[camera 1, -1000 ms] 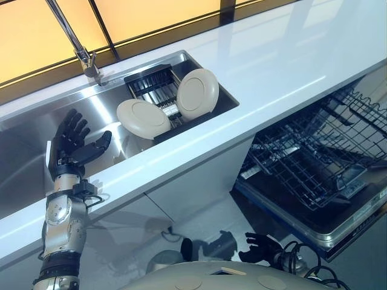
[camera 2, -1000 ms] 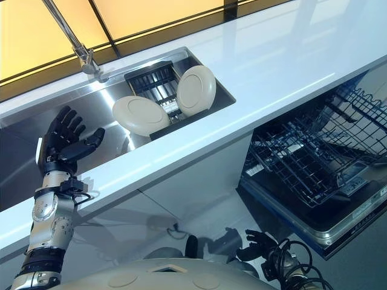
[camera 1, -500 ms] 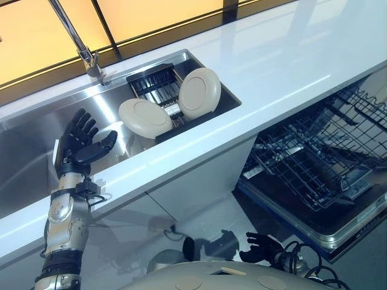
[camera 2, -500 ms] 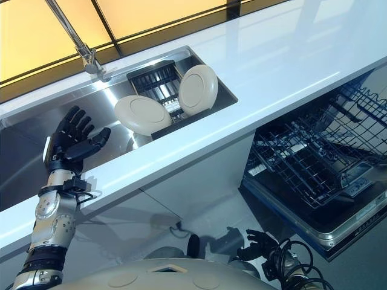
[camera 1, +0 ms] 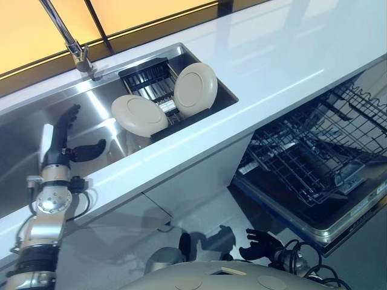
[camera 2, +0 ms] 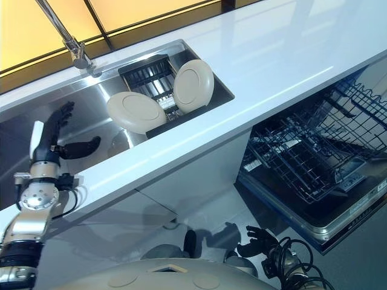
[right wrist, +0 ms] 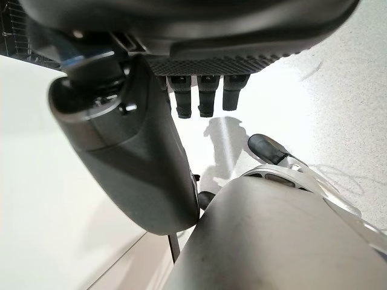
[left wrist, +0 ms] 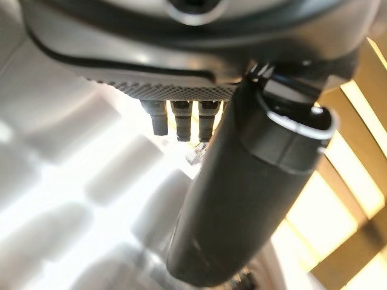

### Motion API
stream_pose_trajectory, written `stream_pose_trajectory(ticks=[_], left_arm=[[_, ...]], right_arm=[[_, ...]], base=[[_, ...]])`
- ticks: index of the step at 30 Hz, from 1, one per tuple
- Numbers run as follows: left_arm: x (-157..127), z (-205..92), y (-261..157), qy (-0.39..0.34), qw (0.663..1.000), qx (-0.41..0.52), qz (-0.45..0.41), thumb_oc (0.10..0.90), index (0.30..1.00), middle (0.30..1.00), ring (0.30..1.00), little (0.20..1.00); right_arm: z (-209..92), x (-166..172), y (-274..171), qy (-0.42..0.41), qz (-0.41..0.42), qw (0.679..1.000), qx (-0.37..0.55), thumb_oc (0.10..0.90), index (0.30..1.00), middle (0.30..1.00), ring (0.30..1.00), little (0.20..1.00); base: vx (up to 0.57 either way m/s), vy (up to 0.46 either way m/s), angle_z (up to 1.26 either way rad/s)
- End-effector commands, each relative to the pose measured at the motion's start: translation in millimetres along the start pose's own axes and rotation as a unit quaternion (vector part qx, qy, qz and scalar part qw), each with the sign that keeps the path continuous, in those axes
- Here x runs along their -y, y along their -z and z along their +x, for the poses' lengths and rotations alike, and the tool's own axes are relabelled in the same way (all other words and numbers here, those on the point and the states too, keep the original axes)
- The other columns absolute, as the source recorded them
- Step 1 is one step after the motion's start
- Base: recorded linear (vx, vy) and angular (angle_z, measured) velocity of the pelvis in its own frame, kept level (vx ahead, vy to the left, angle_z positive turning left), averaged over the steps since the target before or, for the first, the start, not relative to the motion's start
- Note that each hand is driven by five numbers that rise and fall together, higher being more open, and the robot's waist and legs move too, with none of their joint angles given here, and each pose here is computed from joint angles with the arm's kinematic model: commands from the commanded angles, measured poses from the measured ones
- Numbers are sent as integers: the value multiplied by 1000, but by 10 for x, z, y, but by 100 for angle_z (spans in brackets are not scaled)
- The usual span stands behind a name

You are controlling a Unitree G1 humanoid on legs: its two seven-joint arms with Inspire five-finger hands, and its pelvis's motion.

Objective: Pick up plates and place into dishwasher.

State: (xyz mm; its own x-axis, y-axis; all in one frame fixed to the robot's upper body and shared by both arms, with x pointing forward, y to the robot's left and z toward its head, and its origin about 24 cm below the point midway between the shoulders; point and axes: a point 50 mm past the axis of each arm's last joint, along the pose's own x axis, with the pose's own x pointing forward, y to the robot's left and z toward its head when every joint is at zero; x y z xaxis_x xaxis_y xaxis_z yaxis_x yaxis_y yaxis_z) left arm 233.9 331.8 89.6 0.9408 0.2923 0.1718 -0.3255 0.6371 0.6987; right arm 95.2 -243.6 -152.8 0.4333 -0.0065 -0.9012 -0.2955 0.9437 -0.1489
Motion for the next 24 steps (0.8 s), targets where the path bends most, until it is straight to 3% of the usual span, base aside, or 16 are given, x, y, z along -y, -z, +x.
stream_pose_trajectory(ticks=[1, 8, 16, 24], left_arm=[[-521, 394, -655, -83, 981, 141, 104, 800, 900, 900, 900, 900], [-666, 563, -824, -76, 957, 159, 232, 800, 900, 900, 900, 900], [-590, 670, -897, -34, 935, 164, 312, 800, 900, 900, 900, 900], [-513, 766, -895, 19, 888, 162, 429, 800, 900, 900, 900, 900]], right_arm=[[-42, 104, 44, 1, -42, 999, -4, 800, 900, 900, 900, 900], [-35, 119, 16, 1, -41, 999, -5, 800, 900, 900, 900, 900], [-34, 152, -2, 2, -47, 999, -7, 800, 900, 900, 900, 900], [-30, 178, -34, 6, -48, 999, -5, 800, 900, 900, 900, 900]], base=[[0, 0, 0], [0, 2, -1], [14, 9, -5], [17, 3, -8]])
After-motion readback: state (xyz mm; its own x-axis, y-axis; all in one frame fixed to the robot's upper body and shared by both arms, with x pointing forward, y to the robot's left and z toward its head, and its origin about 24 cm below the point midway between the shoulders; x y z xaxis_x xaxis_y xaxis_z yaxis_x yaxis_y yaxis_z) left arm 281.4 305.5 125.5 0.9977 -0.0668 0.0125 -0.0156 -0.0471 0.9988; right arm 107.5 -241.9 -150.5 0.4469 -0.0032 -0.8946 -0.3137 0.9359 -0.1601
